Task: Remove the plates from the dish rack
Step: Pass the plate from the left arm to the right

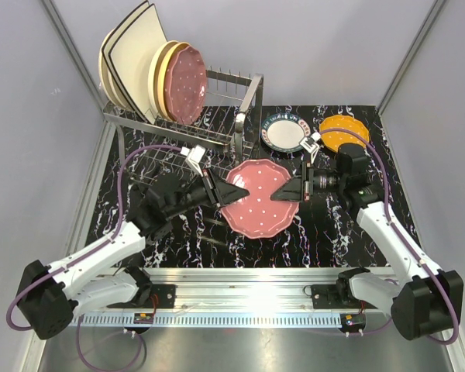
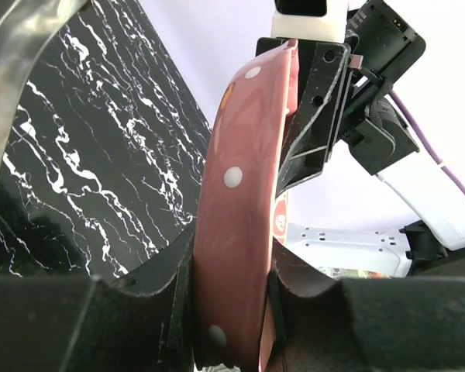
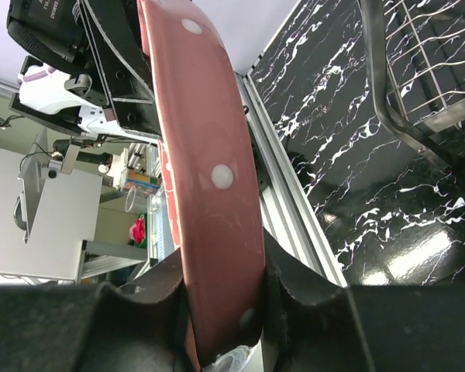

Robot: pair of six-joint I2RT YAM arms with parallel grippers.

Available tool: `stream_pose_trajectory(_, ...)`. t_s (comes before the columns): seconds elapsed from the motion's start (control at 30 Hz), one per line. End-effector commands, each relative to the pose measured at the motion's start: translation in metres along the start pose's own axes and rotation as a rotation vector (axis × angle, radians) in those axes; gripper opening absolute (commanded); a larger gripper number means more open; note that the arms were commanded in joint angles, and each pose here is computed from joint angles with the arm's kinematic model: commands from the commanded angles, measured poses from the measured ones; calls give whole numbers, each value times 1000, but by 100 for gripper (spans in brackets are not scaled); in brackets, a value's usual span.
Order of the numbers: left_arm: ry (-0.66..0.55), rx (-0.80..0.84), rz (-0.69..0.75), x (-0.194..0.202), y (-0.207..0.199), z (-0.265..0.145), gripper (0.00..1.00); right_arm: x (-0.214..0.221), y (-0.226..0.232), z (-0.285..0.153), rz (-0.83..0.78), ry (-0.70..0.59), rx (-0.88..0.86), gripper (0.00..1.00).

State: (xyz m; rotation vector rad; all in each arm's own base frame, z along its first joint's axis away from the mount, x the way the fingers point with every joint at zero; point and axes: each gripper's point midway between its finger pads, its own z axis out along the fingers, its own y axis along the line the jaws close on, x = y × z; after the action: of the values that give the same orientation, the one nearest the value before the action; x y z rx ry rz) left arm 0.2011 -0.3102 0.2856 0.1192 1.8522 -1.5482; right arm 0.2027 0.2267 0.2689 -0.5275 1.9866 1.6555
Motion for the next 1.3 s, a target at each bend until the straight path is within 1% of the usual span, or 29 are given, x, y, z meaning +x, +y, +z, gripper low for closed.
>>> stream_pose_trajectory(0.0,-194,128,57,-48,-43,1,0,-2,22,0,-85,10,-74,12)
stream_pose_trajectory(0.07,-200,124,63,-48,-42,-1,0,-3,23,-2,-101,7,-78,2)
stream_pose_trajectory(0.1,-200,118,65,-47,-41,-1,0,-6,23,-4,-103,-3,-73,0)
stream_pose_trajectory(0.17,-203,119,75,-48,-42,-2,8,-11,22,-10,-88,-33,-61,0)
stream_pose_trajectory(0.2,-199,123,82,-47,-43,-3,15,-15,24,-12,-109,-48,-66,0)
stream_pose_trajectory(0.23,-197,129,95,-47,-45,-5,34,-18,21,-17,-88,-67,-54,0)
stream_pose_trajectory(0.27,-195,128,104,-46,-45,-5,45,-20,23,-20,-102,-80,-51,0)
stream_pose_trajectory(0.33,-192,130,139,-46,-48,-9,56,-23,21,-26,-94,-101,-37,0)
stream_pose_trajectory(0.37,-196,133,152,-47,-50,-12,65,-25,21,-32,-99,-117,-27,0)
stream_pose_trajectory(0.43,-199,134,211,-49,-56,-18,71,-27,18,-40,-110,-138,-6,0)
stream_pose_trajectory(0.47,-202,135,237,-50,-58,-21,78,-26,20,-44,-119,-139,-9,0)
stream_pose_trajectory(0.6,-210,117,368,-54,-70,-44,84,-29,12,-69,-133,-193,58,0)
stream_pose_trajectory(0.63,-211,103,426,-54,-69,-47,85,-30,10,-73,-176,-201,75,0)
stream_pose_trajectory(0.67,-212,90,459,-55,-69,-52,85,-30,13,-77,-167,-202,85,0)
stream_pose_trajectory(0.7,-213,61,484,-56,-69,-61,87,-33,11,-83,-175,-221,110,0)
stream_pose_trajectory(0.73,-219,33,549,-59,-66,-65,87,-37,14,-87,-210,-228,121,0)
stream_pose_trajectory(0.8,-227,-37,603,-62,-59,-80,89,-40,11,-93,-191,-245,149,0)
stream_pose_trajectory(0.83,-232,-71,657,-64,-54,-85,91,-45,6,-99,-182,-266,177,0)
stream_pose_trajectory(0.9,-255,-150,692,-69,-44,-101,93,-54,-9,-108,-161,-293,249,0)
stream_pose_trajectory(0.93,-266,-174,728,-72,-41,-106,96,-62,-15,-115,-193,-307,293,0)
stream_pose_trajectory(0.97,-274,-198,747,-73,-38,-111,97,-65,-35,-120,-121,-313,359,0)
stream_pose_trajectory(1.03,-302,-282,793,-79,-26,-126,98,-76,-53,-130,-110,-328,430,0)
stream_pose_trajectory(1.07,-308,-310,807,-80,-21,-130,99,-83,-76,-140,-68,-349,497,0)
stream_pose_trajectory(1.13,-319,-396,849,-83,-4,-142,99,-94,-100,-149,-19,-380,552,0)
stream_pose_trajectory(1.17,-325,-449,858,-83,7,-149,99,-106,-114,-159,-35,-422,621,0)
stream_pose_trajectory(1.23,-325,-503,883,-83,19,-155,99,-121,-128,-168,-22,-470,667,0)
stream_pose_trajectory(1.27,-316,-528,886,-80,29,-157,99,-132,-142,-176,-24,-502,712,0)
